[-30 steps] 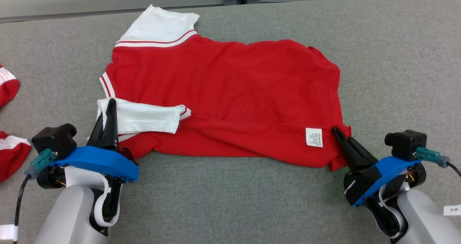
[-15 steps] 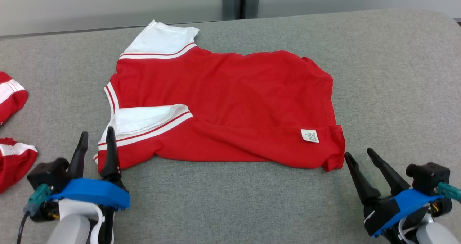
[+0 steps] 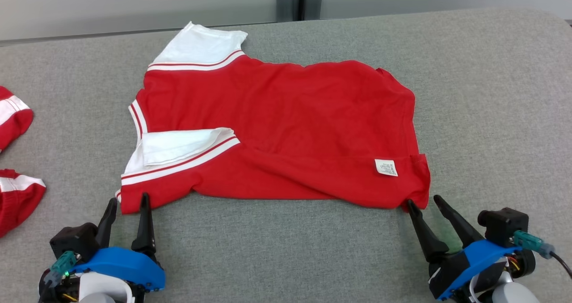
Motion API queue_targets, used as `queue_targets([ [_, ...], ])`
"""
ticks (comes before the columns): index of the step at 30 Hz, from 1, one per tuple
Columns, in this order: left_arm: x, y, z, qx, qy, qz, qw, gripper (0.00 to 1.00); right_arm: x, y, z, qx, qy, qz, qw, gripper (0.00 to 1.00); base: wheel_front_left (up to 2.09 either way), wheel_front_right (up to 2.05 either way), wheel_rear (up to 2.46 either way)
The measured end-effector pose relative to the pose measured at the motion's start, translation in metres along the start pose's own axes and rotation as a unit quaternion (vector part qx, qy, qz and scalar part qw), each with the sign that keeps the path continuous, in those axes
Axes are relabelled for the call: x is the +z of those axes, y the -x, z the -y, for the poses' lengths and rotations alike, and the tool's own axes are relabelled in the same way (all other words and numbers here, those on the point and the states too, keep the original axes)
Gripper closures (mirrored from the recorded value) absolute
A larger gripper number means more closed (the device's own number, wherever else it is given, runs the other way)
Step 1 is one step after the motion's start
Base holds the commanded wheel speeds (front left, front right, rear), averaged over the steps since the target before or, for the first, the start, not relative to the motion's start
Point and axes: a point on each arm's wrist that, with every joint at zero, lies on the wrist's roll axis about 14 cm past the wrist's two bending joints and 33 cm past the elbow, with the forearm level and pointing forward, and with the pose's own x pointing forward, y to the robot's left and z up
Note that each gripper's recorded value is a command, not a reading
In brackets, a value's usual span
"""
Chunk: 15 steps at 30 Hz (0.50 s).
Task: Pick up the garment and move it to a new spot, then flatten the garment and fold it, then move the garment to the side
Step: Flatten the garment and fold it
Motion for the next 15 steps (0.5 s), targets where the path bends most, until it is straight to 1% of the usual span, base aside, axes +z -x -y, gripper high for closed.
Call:
queue_targets([
  [9, -0.014, -0.008, -0.007, 0.008, 0.0, -0.027, 1.0, 0.0, -0.014, -0.015, -0.005, -0.002, 0.008, -0.02, 1.0, 0.0, 0.0, 0.0, 0.0],
  [10, -0.014, -0.009, -0.006, 0.007, 0.004, -0.029, 1.0, 0.12, -0.014, -0.016, -0.005, -0.002, 0.008, -0.019, 1.0, 0.17, 0.0, 0.0, 0.0],
  [11, -0.016, -0.01, -0.008, 0.008, 0.007, -0.031, 0.999, 0.58, -0.013, -0.017, -0.005, -0.002, 0.011, -0.014, 1.0, 0.73, 0.0, 0.0, 0.0],
  [12, -0.015, -0.011, -0.01, 0.011, 0.013, -0.029, 0.999, 0.71, -0.011, -0.019, -0.004, -0.004, 0.013, -0.01, 1.0, 1.0, 0.0, 0.0, 0.0],
  [13, -0.014, -0.012, -0.011, 0.014, 0.019, -0.025, 0.999, 1.0, -0.011, -0.019, -0.003, -0.006, 0.011, -0.008, 1.0, 1.0, 0.0, 0.0, 0.0],
  [15, -0.015, -0.013, -0.009, 0.014, 0.023, -0.023, 0.999, 1.0, -0.013, -0.019, -0.003, -0.009, 0.009, -0.008, 1.0, 1.0, 0.0, 0.0, 0.0],
])
